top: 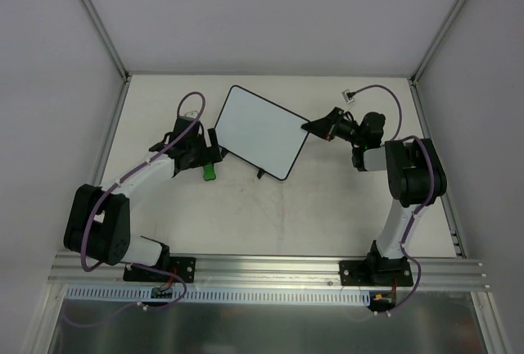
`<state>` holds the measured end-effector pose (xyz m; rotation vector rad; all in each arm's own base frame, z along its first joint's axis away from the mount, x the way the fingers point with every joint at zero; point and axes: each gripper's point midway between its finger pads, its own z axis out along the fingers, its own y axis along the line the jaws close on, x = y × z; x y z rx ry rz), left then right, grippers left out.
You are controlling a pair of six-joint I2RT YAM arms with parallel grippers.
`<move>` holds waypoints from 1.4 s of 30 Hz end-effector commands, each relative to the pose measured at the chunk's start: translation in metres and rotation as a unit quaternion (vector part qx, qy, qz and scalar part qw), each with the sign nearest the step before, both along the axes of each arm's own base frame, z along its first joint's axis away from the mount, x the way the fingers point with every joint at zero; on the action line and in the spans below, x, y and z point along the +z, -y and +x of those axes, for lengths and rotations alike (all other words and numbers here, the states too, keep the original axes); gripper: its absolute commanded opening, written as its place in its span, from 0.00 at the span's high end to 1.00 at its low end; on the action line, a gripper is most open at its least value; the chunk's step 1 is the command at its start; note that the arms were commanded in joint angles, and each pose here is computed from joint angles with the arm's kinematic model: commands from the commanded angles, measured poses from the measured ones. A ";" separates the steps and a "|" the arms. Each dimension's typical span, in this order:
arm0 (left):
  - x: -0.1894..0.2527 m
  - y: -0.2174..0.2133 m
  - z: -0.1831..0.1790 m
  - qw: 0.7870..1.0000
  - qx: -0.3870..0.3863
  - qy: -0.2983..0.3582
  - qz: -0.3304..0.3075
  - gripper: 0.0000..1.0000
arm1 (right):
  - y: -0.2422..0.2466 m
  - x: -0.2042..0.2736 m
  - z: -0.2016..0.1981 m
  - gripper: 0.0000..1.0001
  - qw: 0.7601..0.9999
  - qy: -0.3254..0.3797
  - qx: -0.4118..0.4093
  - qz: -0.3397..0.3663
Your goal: Erase the whiteboard
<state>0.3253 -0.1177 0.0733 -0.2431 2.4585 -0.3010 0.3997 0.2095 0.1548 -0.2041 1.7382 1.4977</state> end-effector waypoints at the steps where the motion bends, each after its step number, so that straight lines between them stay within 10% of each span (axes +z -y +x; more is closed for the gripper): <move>1: 0.013 -0.003 0.003 1.000 0.006 0.021 -0.006 0.15 | 0.001 0.054 0.006 0.80 0.989 0.146 0.000 0.018; 12: 0.017 -0.002 0.006 1.000 0.003 0.025 -0.007 0.15 | 0.002 0.056 0.009 0.62 0.989 0.147 -0.005 0.020; 42: 0.092 -0.012 -0.014 0.988 0.011 0.145 -0.041 0.01 | 0.084 0.135 0.030 0.55 0.979 0.136 -0.152 -0.002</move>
